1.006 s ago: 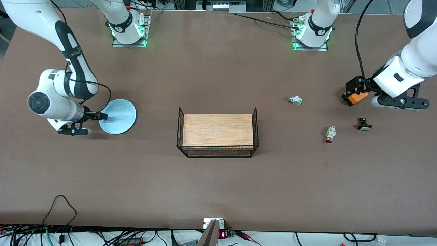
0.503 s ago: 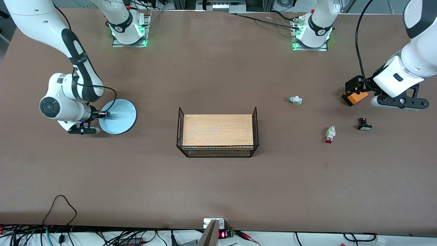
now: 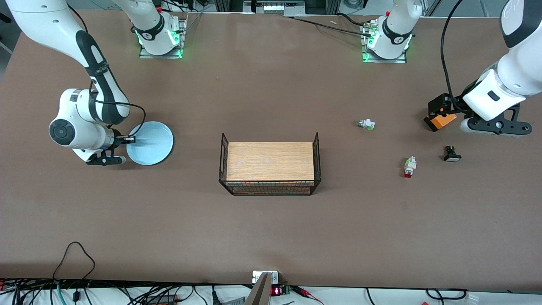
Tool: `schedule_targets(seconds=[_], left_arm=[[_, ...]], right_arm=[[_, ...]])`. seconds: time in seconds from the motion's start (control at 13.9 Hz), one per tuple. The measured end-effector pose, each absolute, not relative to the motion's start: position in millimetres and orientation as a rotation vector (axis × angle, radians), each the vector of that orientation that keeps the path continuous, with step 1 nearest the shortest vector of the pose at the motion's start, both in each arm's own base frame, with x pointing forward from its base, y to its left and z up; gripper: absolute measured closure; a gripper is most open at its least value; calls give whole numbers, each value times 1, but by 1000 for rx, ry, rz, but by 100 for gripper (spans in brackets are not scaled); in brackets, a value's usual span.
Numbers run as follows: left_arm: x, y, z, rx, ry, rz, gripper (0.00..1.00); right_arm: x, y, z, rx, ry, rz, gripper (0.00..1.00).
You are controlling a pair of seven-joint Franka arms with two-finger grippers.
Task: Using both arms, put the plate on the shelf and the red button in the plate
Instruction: 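Grasp the plate rim with the right gripper and lift it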
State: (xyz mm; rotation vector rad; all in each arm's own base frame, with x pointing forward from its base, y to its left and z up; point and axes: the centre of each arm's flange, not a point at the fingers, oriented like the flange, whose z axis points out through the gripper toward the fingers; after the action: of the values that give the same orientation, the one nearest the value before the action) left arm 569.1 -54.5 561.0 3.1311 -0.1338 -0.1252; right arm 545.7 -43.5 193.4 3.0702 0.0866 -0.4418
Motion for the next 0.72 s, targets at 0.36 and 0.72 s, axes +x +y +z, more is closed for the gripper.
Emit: schedule_targets(seconds=[0.36,0.72], left_arm=[[568,-57,561,3131,-140,-136,0],[567,-57,561,3131,-142,-150,0]], right_arm=[[552,-37,265,3158,0,-543,97],[558,-25,363,3217,-125,-535,97]])
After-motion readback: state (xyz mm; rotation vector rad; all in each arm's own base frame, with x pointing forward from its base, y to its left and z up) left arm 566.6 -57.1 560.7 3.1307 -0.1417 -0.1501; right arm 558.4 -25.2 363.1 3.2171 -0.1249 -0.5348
